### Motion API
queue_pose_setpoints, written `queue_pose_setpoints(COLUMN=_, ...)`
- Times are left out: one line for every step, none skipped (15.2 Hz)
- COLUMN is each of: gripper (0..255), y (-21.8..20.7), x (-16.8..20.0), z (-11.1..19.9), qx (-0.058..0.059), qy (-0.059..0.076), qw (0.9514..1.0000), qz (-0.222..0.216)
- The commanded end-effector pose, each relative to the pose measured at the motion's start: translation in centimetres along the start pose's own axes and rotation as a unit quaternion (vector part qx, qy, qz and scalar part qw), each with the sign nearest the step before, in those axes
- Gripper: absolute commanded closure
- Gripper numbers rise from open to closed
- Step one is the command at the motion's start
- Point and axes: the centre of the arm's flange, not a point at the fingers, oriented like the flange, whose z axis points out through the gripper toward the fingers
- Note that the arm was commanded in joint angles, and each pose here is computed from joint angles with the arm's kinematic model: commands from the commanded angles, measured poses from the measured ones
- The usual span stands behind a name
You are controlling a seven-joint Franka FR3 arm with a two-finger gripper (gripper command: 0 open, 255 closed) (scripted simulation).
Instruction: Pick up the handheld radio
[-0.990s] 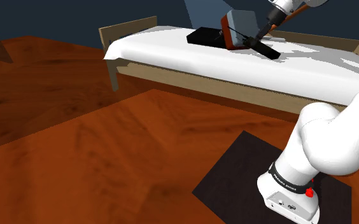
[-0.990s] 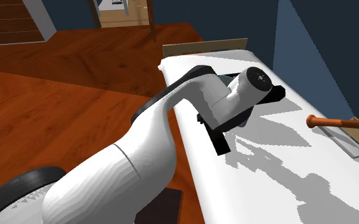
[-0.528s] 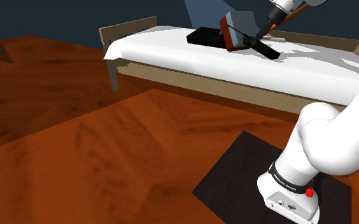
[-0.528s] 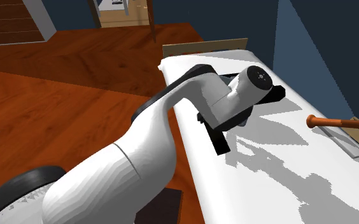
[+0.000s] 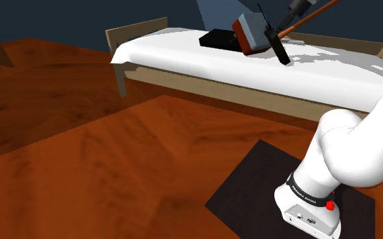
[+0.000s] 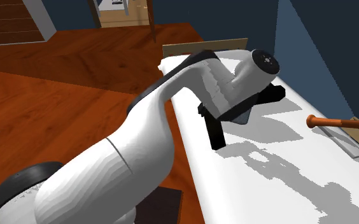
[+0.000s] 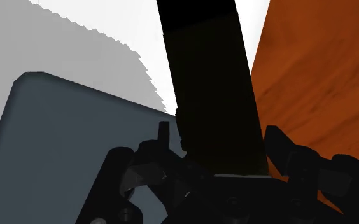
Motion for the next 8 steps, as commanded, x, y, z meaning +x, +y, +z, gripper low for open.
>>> queue_pose_setpoints(gripper=255, y=-0.1, x=0.4, z=-1.1, qx=0.000, qy=0.000, qw=1.0000, qz=0.000)
queue_pose_setpoints(gripper=255, y=-0.1, x=0.6, z=-1.5, qx=0.000, qy=0.000, qw=1.0000, qz=0.000)
queue_pose_setpoints(gripper=255, y=-0.2, x=0.9, z=-2.0, qx=0.000, qy=0.000, qw=1.0000, qz=0.000)
queue_pose_setpoints(gripper=255, y=-0.2, x=1.1, z=-2.5, qx=0.000, qy=0.000, qw=1.0000, qz=0.000)
queue_pose_setpoints(gripper=255, y=-0.3, x=1.3, z=-3.0, qx=0.000, qy=0.000, qw=1.0000, qz=0.000)
queue_pose_setpoints(gripper=255, y=-0.4, x=1.6, z=-3.4, qx=0.000, qy=0.000, qw=1.0000, qz=0.000)
queue_pose_setpoints(gripper=255, y=-0.4, x=1.6, z=-3.5, qx=0.000, qy=0.000, qw=1.0000, qz=0.000)
queue_pose_setpoints(gripper=255, y=-0.4, x=1.6, z=-3.5, qx=0.000, qy=0.000, qw=1.0000, qz=0.000)
